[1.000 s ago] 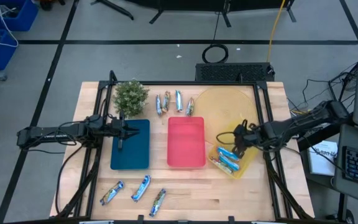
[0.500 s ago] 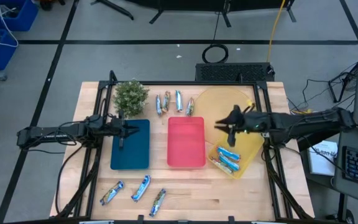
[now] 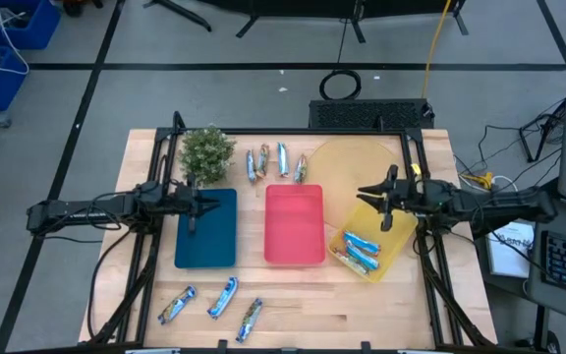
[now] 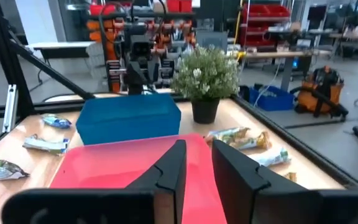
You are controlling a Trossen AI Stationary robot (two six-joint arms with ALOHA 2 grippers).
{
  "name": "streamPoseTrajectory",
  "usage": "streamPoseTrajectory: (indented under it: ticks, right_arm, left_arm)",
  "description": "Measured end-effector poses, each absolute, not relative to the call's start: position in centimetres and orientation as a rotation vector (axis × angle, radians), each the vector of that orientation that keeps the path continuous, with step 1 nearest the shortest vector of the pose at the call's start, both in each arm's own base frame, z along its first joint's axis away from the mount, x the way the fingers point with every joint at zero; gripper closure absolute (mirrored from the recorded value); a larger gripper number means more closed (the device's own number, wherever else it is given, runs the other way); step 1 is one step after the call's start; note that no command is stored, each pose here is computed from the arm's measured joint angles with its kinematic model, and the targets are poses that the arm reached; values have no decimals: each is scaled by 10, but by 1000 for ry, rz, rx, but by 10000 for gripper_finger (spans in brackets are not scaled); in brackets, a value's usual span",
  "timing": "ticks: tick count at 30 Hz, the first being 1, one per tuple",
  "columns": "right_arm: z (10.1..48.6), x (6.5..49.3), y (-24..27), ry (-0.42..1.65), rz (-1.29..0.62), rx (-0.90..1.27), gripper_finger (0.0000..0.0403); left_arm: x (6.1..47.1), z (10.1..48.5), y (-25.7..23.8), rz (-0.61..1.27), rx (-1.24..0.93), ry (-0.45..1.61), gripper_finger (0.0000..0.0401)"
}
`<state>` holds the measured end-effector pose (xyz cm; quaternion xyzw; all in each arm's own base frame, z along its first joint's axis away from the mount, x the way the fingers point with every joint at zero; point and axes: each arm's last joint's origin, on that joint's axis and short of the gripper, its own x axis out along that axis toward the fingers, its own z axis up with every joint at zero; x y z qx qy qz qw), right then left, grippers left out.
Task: Pick and place Granola Bars by type
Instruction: Put the yellow granola bar into the red bin
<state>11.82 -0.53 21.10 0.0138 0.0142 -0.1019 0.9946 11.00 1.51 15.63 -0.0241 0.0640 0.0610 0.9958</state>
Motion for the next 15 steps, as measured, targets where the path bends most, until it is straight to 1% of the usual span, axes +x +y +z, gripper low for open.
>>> streamPoseTrajectory:
  ticks: [5, 11, 15]
  right_arm:
    - [192, 113, -5, 24, -203, 9, 331]
    - [168, 111, -5, 65, -203, 0, 330]
    - [166, 110, -5, 59, -203, 11, 330]
  left_arm:
    - [111, 165, 20, 287, -115, 26, 334]
    - [119, 167, 26, 311, -142, 75, 334]
    - [137, 197, 34, 326, -124, 108, 334]
